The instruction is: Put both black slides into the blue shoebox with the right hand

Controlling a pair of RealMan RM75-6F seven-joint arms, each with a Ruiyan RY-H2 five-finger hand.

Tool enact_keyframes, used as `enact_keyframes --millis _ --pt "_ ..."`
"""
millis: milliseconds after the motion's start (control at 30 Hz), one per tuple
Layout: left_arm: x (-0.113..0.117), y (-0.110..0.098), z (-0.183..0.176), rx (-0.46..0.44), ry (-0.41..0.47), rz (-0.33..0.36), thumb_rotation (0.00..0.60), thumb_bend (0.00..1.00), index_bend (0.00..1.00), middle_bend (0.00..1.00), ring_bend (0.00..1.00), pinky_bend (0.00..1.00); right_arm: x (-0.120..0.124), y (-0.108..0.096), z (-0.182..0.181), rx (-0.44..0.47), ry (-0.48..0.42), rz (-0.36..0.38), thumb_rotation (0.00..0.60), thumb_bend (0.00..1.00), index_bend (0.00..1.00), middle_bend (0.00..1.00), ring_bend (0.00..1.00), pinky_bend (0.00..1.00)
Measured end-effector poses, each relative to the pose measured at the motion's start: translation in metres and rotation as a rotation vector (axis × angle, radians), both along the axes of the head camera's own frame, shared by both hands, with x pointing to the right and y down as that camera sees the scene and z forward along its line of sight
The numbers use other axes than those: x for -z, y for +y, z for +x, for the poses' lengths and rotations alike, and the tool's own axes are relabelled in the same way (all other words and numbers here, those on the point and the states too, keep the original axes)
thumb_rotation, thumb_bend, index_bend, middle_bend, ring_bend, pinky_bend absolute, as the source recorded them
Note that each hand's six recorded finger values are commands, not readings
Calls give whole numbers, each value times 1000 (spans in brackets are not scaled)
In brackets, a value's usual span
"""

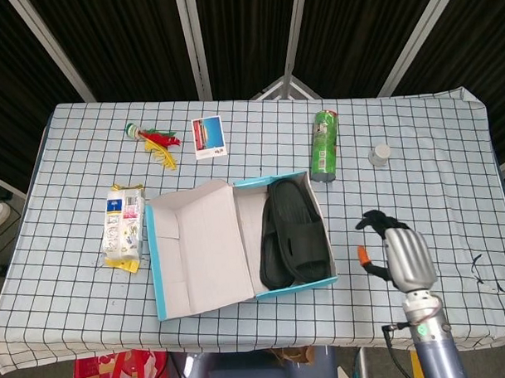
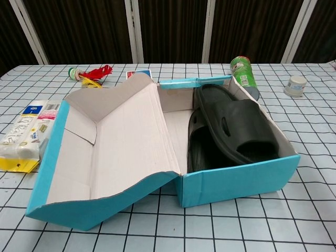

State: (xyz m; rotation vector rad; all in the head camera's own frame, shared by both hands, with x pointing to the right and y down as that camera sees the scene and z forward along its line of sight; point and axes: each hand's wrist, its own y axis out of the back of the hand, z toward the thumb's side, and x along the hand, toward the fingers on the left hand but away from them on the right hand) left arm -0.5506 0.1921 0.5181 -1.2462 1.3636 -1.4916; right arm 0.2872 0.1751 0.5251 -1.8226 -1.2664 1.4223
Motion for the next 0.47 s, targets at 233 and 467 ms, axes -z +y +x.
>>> enact_keyframes --millis 233,467 --pt "3 4 3 -1 5 0 600 594 174 31 0 0 0 45 75 -24 200 96 600 396 358 200 222 289" --pt "1 9 4 5 0 -51 600 535 164 25 0 0 0 79 113 40 339 152 600 396 336 172 189 265"
